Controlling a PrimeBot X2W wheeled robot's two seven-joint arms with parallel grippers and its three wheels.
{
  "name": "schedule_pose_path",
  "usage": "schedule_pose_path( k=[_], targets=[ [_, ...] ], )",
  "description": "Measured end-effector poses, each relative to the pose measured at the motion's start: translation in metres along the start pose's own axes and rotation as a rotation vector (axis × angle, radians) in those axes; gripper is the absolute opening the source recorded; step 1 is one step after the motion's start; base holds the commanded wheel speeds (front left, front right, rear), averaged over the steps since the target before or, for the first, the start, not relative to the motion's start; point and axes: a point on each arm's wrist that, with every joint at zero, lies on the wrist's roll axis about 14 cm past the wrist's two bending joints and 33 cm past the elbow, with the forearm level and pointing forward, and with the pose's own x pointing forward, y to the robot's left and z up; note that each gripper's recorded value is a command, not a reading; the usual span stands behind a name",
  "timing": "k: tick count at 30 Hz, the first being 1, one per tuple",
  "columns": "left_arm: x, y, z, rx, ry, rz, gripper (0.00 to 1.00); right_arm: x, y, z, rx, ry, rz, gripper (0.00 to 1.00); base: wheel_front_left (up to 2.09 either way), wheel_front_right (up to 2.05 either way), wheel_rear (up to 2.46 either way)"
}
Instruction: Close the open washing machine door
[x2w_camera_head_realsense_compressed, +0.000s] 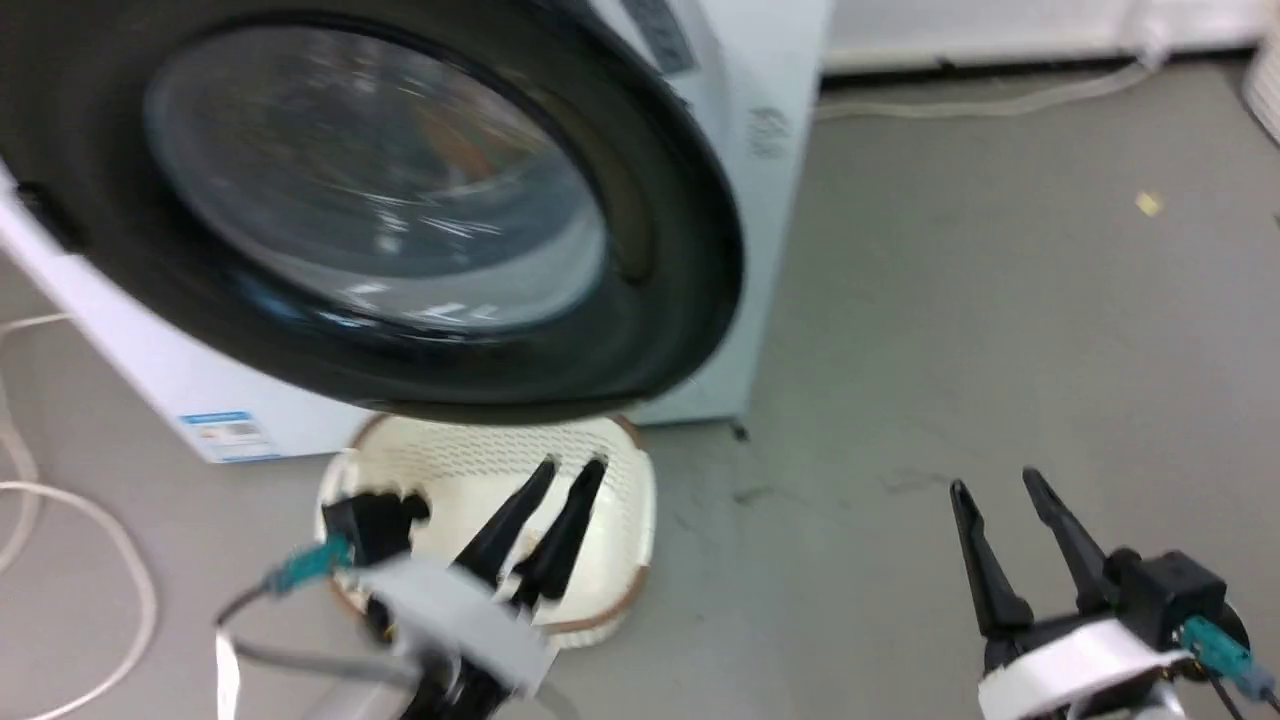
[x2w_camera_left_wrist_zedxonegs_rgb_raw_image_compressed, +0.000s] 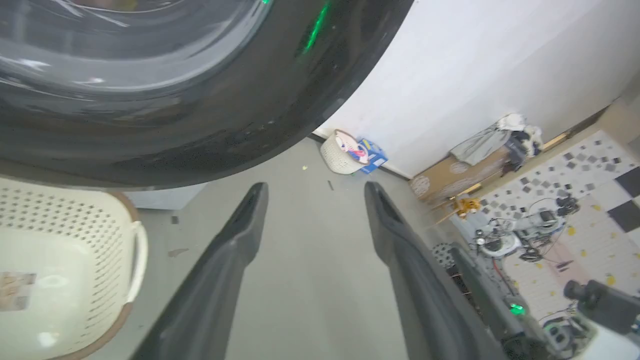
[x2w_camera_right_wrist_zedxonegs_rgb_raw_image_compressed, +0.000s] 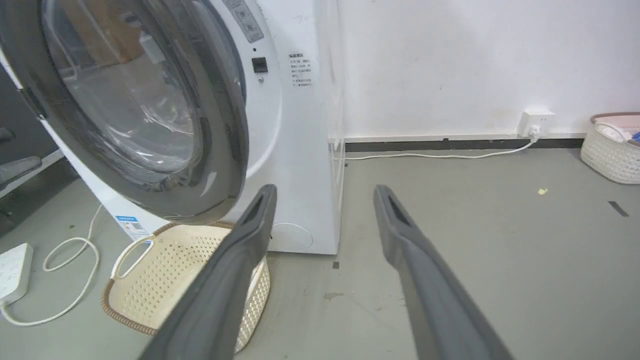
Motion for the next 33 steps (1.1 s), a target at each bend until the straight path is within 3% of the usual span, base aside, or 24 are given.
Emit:
schedule_pose_path(
  k=[5,9,17,26,27,33],
  targets=[
    [-0.054,0.039,0.022,0.378,-0.014,0.109,1.00,0.002,0.027,0.008,0.004,-0.030,0.090,1.00,0.00,0.00,0.00],
    [-0.082,0.041,0.066,0.616,-0.139,0.195,1.00,0.009,0.051,0.018,0.011,-0.062,0.163,1.00,0.00,0.00,0.00],
    [-0.145,0.035,0.109,0.691,-0.416,0.413,1.00,0.011,0.087,0.022,0.016,-0.078,0.261,1.00,0.00,0.00,0.00],
    [-0.164,0.045,0.089,0.759,-0.375,0.479,1.00,0.008,0.101,0.008,0.031,-0.034,0.294,1.00,0.00,0.00,0.00],
    [-0.168,0.049,0.092,0.761,-0.385,0.510,1.00,0.011,0.104,0.005,0.032,-0.025,0.303,0.00,0.00,0.00,0.00],
    [-0.165,0.057,0.092,0.784,-0.363,0.531,1.00,0.030,0.114,0.005,0.056,-0.026,0.343,0.00,0.00,0.00,0.00]
  ],
)
